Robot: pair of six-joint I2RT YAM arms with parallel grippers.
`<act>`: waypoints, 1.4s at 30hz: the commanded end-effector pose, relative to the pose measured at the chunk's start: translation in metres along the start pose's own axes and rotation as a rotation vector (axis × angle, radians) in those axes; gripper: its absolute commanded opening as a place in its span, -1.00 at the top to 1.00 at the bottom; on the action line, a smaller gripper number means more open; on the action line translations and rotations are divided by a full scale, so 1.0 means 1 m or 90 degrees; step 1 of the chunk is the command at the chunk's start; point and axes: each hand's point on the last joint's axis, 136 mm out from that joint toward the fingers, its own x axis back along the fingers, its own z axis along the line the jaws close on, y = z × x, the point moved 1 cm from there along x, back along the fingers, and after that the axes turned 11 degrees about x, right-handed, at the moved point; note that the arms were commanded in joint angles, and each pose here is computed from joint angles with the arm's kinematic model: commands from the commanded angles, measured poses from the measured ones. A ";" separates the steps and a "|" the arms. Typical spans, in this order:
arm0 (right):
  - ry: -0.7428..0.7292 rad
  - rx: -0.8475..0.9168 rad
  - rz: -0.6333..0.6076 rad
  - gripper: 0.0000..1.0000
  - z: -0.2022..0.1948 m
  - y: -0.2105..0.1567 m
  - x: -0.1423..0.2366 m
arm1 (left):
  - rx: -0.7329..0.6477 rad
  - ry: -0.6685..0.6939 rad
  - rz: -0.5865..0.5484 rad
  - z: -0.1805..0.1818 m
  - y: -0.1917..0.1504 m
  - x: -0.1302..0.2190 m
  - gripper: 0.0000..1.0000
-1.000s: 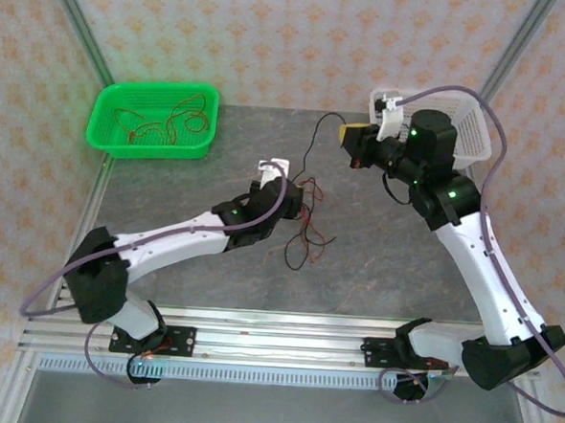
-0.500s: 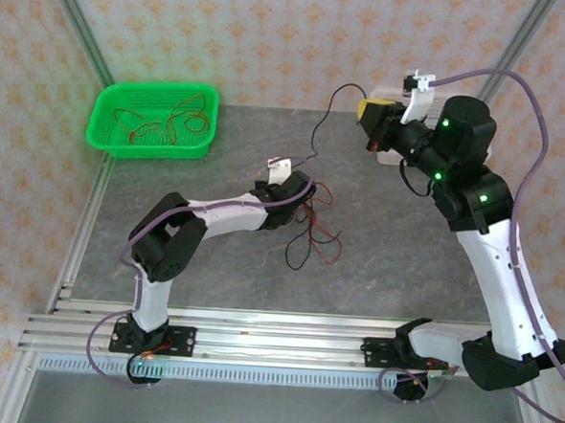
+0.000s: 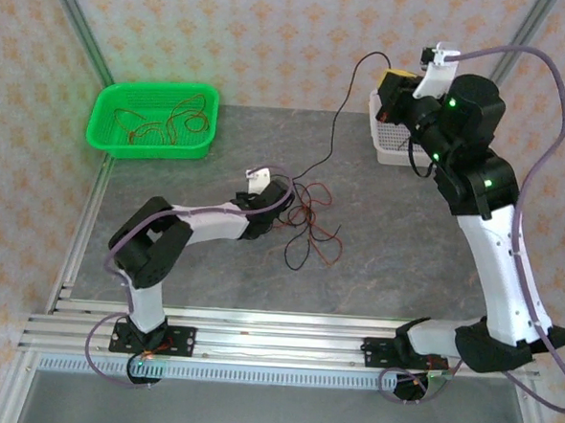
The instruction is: Untangle the cables
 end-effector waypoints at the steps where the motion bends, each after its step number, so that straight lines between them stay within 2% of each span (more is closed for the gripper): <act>1: -0.073 0.028 -0.010 1.00 -0.024 0.008 -0.012 | 0.030 -0.054 -0.043 -0.010 0.032 0.021 -0.38; 11: -0.161 0.014 -0.016 1.00 -0.095 0.004 -0.044 | 0.041 -0.088 -0.077 -0.004 0.064 0.057 -0.43; 14: -0.194 0.013 -0.009 1.00 -0.123 -0.002 -0.056 | 0.042 -0.116 -0.091 -0.002 0.073 0.071 -0.53; 21: -0.290 0.021 0.017 1.00 -0.190 -0.031 -0.084 | 0.052 -0.154 -0.126 0.009 0.091 0.100 -0.99; 28: -0.332 -0.006 0.053 1.00 -0.236 -0.074 -0.109 | 0.069 -0.184 -0.145 0.025 0.099 0.118 -0.99; 37: -0.395 -0.035 0.078 1.00 -0.278 -0.112 -0.108 | 0.089 -0.203 -0.175 0.045 0.115 0.148 -0.99; 42: -0.411 -0.049 0.112 1.00 -0.293 -0.145 -0.113 | 0.100 -0.204 -0.191 0.055 0.121 0.160 -0.99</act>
